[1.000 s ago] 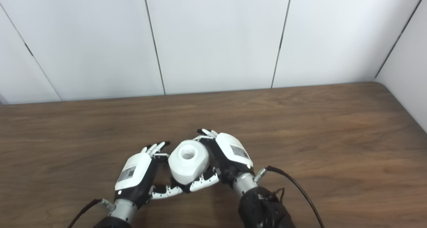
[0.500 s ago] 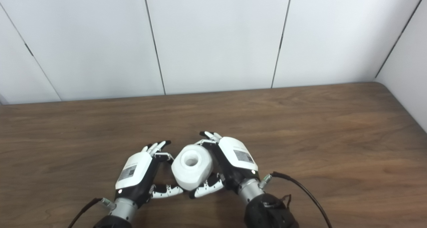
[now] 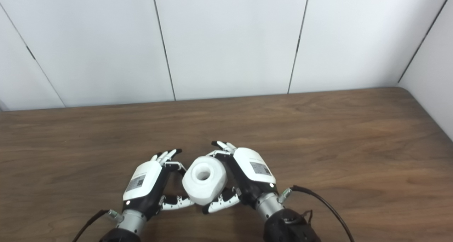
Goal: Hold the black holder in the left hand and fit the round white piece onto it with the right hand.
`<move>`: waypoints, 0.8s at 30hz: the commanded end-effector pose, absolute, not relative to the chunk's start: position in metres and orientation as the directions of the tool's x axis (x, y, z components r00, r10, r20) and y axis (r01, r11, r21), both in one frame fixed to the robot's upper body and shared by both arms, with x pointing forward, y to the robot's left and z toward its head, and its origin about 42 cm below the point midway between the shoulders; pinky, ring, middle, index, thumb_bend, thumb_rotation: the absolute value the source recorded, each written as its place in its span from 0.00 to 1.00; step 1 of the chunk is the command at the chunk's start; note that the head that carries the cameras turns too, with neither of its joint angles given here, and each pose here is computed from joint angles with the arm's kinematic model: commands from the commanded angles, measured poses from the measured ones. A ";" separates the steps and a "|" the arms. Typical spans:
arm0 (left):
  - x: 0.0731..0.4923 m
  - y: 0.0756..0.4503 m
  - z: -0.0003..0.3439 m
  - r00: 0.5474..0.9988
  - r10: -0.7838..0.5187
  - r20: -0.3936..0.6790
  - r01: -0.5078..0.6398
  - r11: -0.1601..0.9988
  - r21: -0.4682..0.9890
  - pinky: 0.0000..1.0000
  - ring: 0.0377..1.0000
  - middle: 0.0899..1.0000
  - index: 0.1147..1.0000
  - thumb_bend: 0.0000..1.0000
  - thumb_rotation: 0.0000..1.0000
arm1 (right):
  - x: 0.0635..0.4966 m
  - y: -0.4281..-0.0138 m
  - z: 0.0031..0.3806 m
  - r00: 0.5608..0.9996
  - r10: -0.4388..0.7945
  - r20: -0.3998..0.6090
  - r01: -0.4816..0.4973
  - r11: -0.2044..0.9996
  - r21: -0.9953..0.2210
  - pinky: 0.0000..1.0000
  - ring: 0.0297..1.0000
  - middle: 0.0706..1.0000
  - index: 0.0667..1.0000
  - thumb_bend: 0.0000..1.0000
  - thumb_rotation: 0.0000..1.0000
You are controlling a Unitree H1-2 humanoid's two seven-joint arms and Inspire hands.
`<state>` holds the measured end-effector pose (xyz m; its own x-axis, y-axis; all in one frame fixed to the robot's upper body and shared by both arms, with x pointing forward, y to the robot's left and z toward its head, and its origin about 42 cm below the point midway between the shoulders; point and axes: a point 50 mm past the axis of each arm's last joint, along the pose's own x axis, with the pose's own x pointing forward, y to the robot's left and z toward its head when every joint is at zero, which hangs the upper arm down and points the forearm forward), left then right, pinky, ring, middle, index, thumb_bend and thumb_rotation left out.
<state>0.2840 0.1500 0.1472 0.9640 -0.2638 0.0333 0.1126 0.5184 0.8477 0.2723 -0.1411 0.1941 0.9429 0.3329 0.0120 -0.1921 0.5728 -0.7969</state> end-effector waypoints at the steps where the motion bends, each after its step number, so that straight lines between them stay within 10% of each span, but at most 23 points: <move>1: 0.292 0.142 0.161 0.955 -0.279 0.102 0.066 0.535 0.843 1.00 0.96 0.93 0.42 0.52 0.05 | 0.269 -0.139 0.187 0.929 0.370 -0.023 -0.240 0.553 -0.798 0.83 0.94 0.92 0.44 0.50 0.15; 7: 0.292 0.143 0.161 0.955 -0.279 0.098 0.068 0.532 0.844 1.00 0.96 0.94 0.42 0.52 0.05 | 0.269 -0.139 0.187 0.928 0.370 -0.034 -0.259 0.578 -0.774 0.84 0.95 0.95 0.46 0.50 0.16; 9: 0.292 0.143 0.161 0.955 -0.279 0.100 0.067 0.531 0.844 1.00 0.96 0.93 0.42 0.52 0.05 | 0.268 -0.139 0.187 0.928 0.370 -0.036 -0.263 0.585 -0.767 0.86 0.96 0.96 0.68 0.65 0.35; 15: 0.292 0.143 0.160 0.955 -0.279 0.102 0.066 0.533 0.844 1.00 0.95 0.93 0.42 0.52 0.05 | 0.270 -0.139 0.188 0.927 0.373 -0.048 -0.279 0.596 -0.753 0.90 0.99 0.99 0.88 0.82 0.46; 24: 0.292 0.143 0.160 0.955 -0.279 0.101 0.066 0.530 0.845 1.00 0.95 0.93 0.42 0.52 0.05 | 0.270 -0.138 0.189 0.928 0.369 -0.059 -0.286 0.600 -0.748 0.92 1.00 0.99 0.94 0.90 0.47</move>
